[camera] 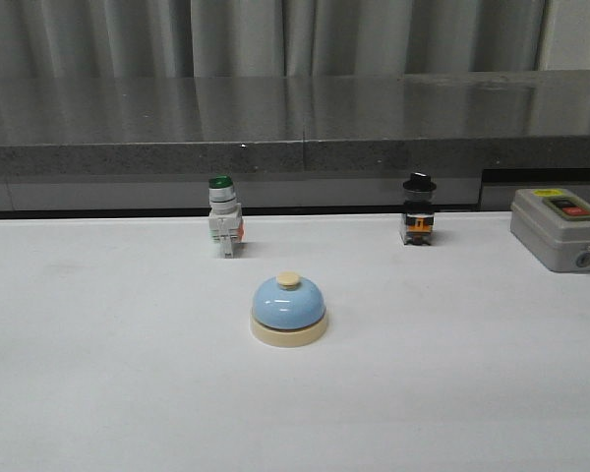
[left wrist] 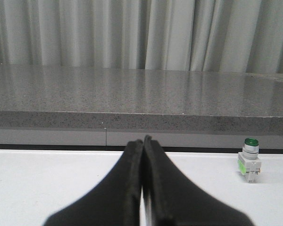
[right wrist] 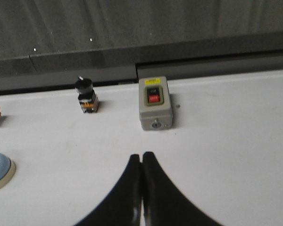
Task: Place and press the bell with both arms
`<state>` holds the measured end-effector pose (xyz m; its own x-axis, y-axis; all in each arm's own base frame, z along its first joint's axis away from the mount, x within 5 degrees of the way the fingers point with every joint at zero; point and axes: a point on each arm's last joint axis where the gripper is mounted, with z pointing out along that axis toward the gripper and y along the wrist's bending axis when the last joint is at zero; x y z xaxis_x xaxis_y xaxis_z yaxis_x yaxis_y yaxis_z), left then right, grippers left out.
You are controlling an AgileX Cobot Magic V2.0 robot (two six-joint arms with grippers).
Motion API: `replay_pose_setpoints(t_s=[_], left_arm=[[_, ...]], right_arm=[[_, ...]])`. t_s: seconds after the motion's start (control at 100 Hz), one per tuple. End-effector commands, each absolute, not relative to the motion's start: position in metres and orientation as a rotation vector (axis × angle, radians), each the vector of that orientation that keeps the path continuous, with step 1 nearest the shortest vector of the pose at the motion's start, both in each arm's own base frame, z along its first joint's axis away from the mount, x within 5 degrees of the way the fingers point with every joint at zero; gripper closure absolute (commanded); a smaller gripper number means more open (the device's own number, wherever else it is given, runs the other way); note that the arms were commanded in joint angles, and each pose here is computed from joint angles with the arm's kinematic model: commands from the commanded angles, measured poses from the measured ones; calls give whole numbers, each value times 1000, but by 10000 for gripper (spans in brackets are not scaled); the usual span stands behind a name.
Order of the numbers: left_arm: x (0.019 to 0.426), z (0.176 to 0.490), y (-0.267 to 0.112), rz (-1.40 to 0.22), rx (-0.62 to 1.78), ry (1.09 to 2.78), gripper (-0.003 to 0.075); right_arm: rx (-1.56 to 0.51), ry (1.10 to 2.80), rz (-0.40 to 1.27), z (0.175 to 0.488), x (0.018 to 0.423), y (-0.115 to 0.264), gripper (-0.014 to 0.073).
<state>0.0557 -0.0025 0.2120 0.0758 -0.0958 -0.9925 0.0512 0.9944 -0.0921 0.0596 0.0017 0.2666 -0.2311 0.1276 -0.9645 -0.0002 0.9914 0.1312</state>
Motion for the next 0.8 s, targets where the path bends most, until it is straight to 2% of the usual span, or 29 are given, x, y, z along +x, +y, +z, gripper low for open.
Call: replay_pose_setpoints(t_s=[0.0,0.09,0.33,0.47,0.58,0.79], left_arm=[[55,206,-2,-110,-45,1426,741],[55,206,-2,-110,-45,1426,741],[55,206,-2,-110,-45,1426,741],[55,206,-2,-110,-45,1426,741],[55,206,-2,-110,-45,1426,741],[55,206,-2,-110,-45,1426,741]], right_arm=[[82,1598,114,277,54,1,655],[71,1513,111,268,49,1,655],[-40,1465,-34,239,47,-1,655],[-40,1431,1,225,52,1,655],[13,1496,57,208,55,1,655],[15,1496,59,208,55,1,655]])
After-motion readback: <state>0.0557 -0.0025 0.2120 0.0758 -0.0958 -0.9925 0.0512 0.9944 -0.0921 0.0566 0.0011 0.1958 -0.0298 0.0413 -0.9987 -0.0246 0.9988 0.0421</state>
